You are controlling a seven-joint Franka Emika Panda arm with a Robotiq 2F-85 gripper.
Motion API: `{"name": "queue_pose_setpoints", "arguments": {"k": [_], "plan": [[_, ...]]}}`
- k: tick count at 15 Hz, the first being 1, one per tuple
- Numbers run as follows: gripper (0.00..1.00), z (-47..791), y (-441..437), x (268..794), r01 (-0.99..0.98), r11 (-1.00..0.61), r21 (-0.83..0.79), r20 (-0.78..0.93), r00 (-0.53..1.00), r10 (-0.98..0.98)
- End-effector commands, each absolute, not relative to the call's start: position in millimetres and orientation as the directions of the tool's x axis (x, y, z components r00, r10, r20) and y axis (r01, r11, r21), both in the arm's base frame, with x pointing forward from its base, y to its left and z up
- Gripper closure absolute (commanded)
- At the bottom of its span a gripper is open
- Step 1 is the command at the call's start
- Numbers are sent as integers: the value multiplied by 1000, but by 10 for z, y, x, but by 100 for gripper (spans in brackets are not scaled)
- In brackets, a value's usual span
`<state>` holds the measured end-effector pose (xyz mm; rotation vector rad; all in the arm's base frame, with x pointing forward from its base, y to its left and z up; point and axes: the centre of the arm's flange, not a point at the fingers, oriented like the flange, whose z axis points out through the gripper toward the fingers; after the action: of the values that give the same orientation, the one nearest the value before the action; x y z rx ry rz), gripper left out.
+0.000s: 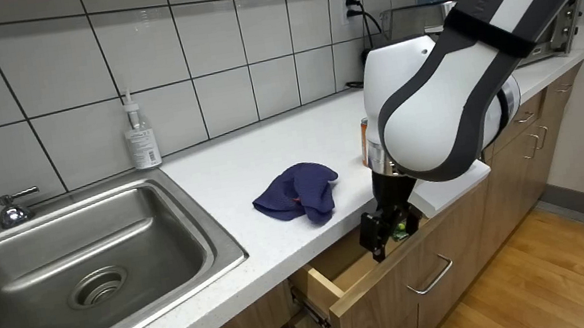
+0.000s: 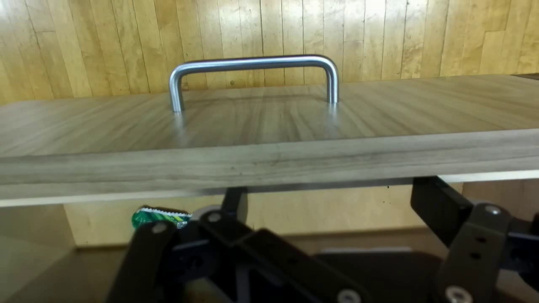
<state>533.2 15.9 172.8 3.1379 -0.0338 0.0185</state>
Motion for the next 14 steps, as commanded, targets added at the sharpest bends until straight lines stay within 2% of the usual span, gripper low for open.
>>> {"name": "queue_pose_setpoints", "arguments": {"k": [1, 14], "plan": [[0, 1719, 252, 5094, -18, -1000, -3, -48, 999, -18], [0, 1728, 347, 4780, -14, -1000, 5, -85, 996, -14]]}}
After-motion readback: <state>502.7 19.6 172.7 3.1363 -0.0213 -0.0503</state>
